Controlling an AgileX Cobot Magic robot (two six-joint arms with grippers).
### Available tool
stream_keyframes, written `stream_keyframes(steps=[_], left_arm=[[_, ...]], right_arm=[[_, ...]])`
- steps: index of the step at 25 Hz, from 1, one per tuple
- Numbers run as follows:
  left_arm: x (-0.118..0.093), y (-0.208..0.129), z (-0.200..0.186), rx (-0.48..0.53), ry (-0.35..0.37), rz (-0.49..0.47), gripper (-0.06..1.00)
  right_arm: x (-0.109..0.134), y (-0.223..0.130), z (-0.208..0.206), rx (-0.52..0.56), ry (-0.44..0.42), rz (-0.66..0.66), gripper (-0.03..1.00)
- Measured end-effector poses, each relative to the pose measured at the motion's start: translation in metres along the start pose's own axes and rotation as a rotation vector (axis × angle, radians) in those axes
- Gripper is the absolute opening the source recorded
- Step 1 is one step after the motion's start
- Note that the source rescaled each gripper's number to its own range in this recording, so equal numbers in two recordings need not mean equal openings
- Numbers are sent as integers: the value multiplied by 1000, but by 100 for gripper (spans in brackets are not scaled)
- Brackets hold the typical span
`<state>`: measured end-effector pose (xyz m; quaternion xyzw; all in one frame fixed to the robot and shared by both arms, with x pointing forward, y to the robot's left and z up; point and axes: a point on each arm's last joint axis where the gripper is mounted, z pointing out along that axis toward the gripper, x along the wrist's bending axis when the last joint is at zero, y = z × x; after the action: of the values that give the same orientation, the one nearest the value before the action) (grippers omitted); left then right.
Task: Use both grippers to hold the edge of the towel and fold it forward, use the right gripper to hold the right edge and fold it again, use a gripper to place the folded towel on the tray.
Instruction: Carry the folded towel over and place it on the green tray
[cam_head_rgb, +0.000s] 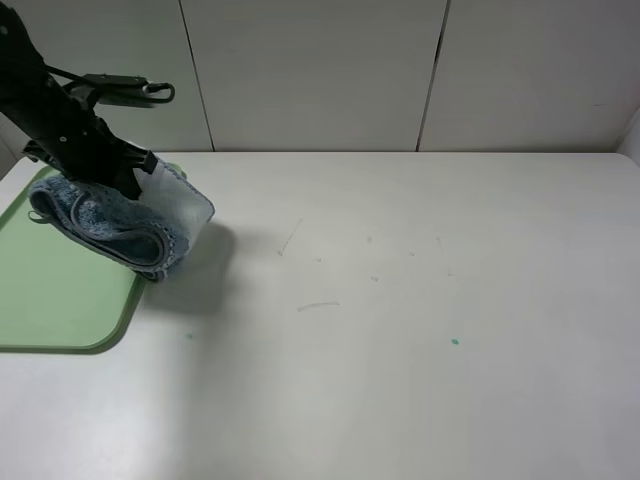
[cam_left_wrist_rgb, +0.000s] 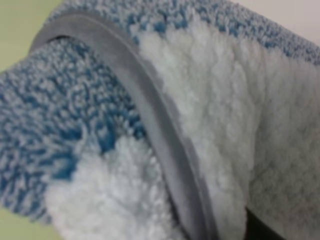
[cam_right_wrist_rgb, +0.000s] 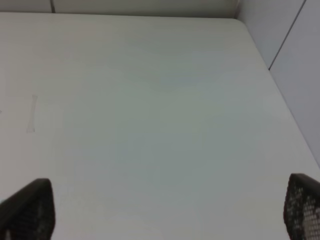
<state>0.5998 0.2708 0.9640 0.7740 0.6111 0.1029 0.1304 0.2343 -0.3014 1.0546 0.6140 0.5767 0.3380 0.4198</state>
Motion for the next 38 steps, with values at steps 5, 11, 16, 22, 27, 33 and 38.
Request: stream_keyframes(steps=[5, 11, 16, 22, 27, 33, 38], left_arm=[[32, 2, 3, -73, 50, -38, 22], [54, -1, 15, -100, 84, -51, 22], [70, -5, 15, -101, 102, -74, 22], [83, -8, 14, -118, 125, -73, 27], [91, -11, 13, -117, 134, -94, 85], [94, -15, 13, -89, 127, -105, 99], [92, -16, 7, -73, 119, -103, 100]], right_arm=[[0, 0, 0, 0, 0, 0, 100], [0, 0, 0, 0, 0, 0, 100], [0, 0, 0, 0, 0, 0, 100], [0, 0, 0, 0, 0, 0, 100], [0, 0, 0, 0, 0, 0, 100], [0, 0, 0, 0, 0, 0, 100], [0, 0, 0, 0, 0, 0, 100]])
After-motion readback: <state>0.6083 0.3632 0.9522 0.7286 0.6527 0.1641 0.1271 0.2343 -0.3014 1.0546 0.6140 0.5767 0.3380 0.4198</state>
